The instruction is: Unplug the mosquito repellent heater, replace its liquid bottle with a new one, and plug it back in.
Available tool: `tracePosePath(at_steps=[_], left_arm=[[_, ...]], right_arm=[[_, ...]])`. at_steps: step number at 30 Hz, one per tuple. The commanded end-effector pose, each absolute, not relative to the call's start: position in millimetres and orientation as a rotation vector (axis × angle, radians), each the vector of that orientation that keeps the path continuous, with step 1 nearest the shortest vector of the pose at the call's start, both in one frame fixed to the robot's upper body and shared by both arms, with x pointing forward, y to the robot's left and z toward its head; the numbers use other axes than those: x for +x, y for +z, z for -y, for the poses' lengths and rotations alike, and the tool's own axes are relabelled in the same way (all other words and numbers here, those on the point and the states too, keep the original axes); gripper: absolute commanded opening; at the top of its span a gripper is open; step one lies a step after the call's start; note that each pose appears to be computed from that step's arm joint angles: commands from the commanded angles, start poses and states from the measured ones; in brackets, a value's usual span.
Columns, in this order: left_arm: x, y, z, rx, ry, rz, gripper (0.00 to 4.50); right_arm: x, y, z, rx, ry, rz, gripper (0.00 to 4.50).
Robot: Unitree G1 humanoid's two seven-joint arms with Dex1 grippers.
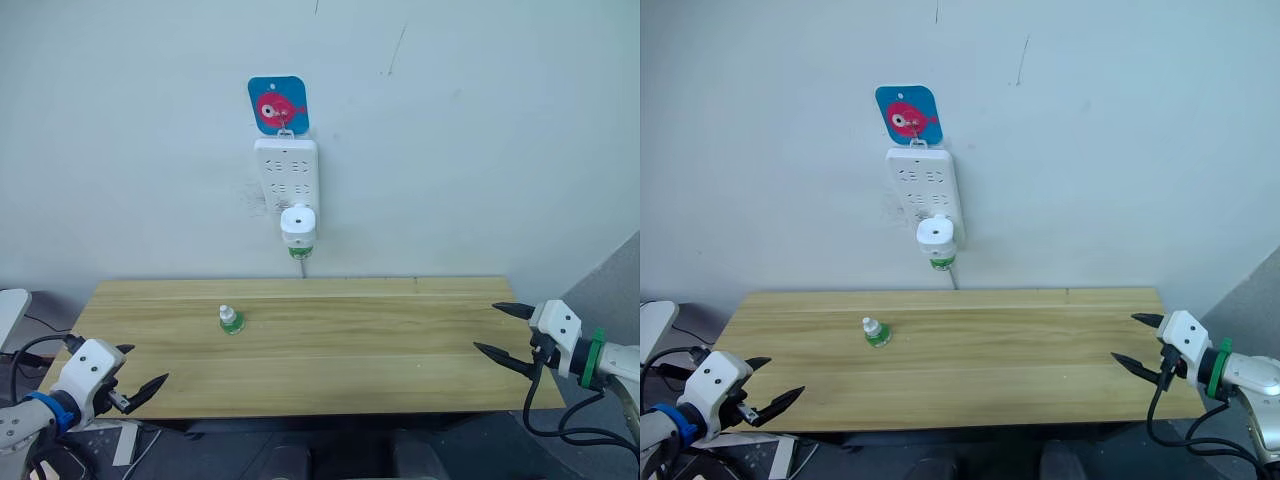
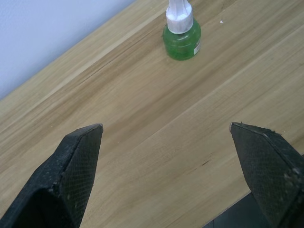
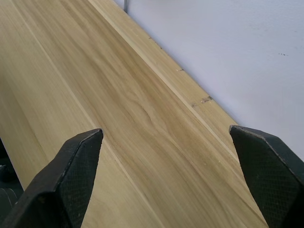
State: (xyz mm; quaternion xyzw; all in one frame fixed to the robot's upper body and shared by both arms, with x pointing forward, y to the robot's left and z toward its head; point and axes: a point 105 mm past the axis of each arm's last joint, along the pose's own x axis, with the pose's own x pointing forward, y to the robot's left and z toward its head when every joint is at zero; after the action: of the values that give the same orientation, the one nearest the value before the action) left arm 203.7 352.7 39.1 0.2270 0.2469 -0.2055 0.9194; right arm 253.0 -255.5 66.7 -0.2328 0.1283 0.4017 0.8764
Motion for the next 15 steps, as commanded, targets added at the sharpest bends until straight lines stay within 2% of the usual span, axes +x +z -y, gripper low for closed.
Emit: tracePosePath(at_steps=[1, 15], left_arm=[[205.7, 45.1, -352.5, 0.453, -0.434, -0.497, 4.5], [204.8, 51.4, -355.0, 0.451, -0.445, -0.475, 4.5]], right_arm=[[255.6, 79.0, 254.4, -0.52, 0.844, -0.236, 4.45], [254.8, 82.6, 248.5, -0.519, 0.853, -0.236, 4.45]])
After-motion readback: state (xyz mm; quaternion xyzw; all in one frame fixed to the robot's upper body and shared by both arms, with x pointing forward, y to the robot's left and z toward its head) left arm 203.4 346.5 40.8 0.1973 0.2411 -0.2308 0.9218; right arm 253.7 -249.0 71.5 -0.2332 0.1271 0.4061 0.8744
